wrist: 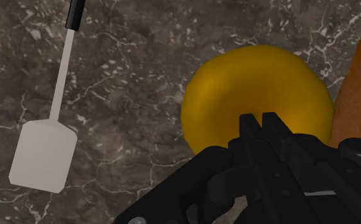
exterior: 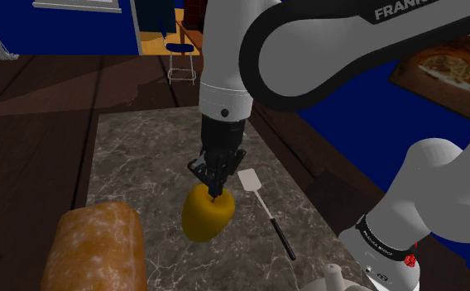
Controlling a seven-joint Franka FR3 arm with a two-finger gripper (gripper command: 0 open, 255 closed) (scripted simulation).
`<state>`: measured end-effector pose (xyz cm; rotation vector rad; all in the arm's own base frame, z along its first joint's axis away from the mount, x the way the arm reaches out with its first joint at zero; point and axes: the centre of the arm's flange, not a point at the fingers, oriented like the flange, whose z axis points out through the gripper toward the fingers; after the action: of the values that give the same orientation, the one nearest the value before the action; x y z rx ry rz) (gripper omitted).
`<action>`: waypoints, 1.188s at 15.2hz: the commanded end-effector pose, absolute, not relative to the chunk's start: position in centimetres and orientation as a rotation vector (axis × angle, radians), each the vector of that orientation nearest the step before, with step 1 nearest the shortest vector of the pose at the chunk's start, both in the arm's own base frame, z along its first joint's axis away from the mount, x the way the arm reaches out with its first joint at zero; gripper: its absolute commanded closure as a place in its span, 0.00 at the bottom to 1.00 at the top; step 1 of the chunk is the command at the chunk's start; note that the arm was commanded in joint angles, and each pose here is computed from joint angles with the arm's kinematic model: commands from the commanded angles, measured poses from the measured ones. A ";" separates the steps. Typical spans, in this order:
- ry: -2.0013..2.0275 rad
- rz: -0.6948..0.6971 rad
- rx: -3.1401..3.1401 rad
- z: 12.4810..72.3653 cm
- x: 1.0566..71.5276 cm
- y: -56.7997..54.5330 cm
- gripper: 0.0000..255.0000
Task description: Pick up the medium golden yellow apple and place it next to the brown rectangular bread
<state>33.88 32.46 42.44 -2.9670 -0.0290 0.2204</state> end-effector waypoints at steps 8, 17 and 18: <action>-0.029 0.219 -2.967 40.9 33.9 32.4 1.00; -0.029 0.219 -2.967 43.5 34.3 32.0 0.00; -0.029 0.219 -2.967 44.8 34.5 31.8 0.00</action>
<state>34.33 32.04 43.50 -2.9662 -0.0290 0.2178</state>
